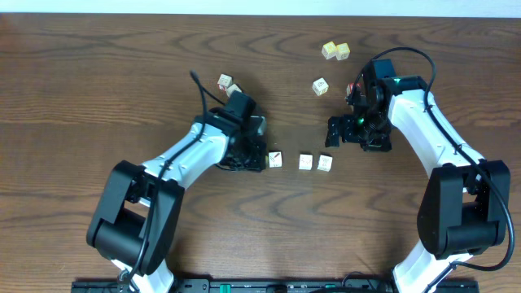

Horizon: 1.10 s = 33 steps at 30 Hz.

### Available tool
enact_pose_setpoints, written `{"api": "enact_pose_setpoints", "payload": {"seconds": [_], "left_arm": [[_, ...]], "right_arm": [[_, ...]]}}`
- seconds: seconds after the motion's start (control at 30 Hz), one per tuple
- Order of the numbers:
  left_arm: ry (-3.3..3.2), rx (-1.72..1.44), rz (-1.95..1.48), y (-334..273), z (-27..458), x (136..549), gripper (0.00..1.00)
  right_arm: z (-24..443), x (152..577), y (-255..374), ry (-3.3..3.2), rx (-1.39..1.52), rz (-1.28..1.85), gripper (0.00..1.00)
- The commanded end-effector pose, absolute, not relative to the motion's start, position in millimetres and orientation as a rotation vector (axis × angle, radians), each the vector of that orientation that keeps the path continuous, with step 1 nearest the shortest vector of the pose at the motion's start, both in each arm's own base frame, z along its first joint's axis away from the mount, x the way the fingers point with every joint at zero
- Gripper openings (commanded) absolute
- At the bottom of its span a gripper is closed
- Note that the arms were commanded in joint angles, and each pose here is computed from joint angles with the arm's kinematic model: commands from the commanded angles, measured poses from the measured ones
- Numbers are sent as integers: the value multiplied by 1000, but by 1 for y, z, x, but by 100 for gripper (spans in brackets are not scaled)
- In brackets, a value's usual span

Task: Lift 4 blocks
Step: 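Push the soccer-ball block with the left gripper into line with others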

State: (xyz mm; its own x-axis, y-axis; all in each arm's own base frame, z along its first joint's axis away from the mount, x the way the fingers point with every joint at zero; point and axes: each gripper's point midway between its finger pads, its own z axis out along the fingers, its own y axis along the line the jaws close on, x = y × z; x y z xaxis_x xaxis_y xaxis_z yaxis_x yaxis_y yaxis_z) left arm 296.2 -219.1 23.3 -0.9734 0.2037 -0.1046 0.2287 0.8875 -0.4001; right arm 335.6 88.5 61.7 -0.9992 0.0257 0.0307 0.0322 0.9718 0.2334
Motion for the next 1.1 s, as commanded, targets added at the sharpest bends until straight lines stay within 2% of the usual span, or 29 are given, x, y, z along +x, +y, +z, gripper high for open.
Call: {"api": "enact_pose_setpoints", "payload": {"seconds": [0.0, 0.13, 0.3, 0.5, 1.07], "left_arm": [[3006, 331, -566, -218, 17, 294, 30], [3026, 330, -530, -220, 9, 291, 30], [3009, 199, -360, -204, 1, 306, 30], [2995, 101, -383, -207, 2, 311, 30], [3041, 113, -484, -216, 4, 299, 32]], "right_arm": [[64, 337, 94, -3099, 0, -368, 99], [64, 337, 94, -3099, 0, -368, 99], [64, 337, 94, -3099, -1, -367, 99], [64, 337, 94, -3099, 0, -368, 99], [64, 337, 94, -3100, 0, -368, 99]]}}
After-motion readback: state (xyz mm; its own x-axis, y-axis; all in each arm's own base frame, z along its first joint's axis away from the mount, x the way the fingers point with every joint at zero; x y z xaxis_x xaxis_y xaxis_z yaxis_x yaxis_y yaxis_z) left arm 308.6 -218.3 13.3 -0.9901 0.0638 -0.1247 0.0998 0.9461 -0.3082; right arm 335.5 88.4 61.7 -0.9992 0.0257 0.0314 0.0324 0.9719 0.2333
